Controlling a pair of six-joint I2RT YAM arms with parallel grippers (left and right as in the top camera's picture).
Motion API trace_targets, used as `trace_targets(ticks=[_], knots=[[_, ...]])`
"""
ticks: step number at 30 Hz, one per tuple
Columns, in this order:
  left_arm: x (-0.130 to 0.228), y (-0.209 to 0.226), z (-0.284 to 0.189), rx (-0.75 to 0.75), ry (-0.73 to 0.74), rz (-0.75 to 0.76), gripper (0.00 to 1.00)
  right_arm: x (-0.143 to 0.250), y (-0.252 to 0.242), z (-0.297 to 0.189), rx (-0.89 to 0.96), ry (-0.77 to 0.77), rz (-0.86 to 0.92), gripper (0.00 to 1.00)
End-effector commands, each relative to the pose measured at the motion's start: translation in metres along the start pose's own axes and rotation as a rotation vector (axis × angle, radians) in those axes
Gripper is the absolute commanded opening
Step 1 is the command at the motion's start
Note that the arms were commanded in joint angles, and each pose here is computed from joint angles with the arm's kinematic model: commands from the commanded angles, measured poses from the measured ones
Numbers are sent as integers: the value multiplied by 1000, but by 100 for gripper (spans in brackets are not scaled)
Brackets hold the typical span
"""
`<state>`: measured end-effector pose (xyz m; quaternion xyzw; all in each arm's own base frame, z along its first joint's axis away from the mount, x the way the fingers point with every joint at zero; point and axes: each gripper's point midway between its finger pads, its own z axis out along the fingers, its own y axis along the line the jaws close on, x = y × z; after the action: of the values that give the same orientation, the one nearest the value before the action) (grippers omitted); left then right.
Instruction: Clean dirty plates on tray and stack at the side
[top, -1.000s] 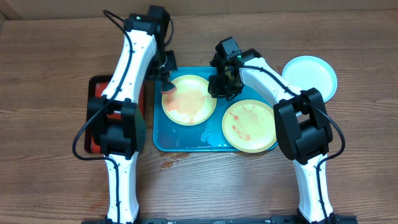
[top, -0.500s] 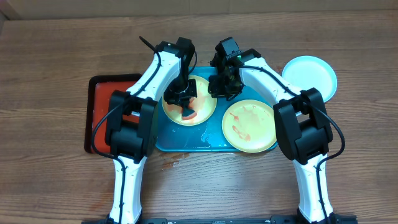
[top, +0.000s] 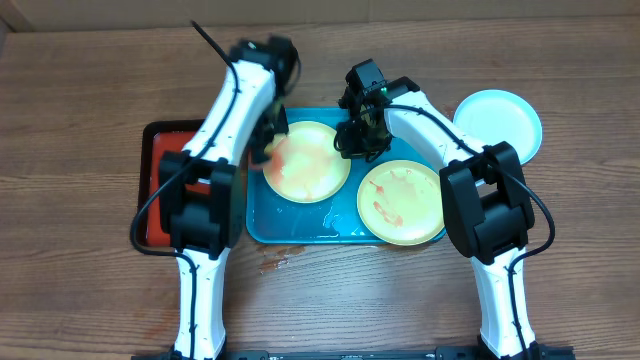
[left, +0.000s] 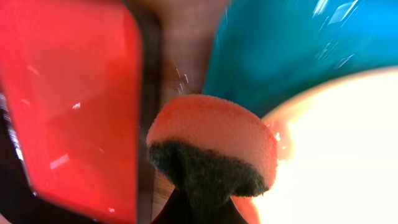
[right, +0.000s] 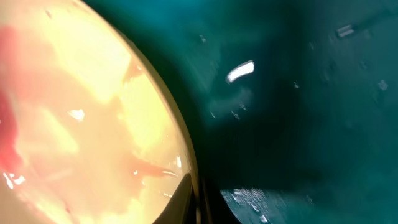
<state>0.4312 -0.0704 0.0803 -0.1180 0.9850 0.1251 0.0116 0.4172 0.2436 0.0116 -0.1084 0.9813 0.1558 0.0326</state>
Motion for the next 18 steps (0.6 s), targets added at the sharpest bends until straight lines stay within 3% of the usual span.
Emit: trace_targets(ticks=[1,7,18], knots=[[-23,-1,-38,126,-67,-79,4,-13,-10,-17,86,-31,-66,4],[-43,28,-65,285,-74,-180,4,-26,-5,-72,375,-110,-200,4],[-47,123,-35,246,24,-338,4,-33,77,-203,1022,-432,-557,4]])
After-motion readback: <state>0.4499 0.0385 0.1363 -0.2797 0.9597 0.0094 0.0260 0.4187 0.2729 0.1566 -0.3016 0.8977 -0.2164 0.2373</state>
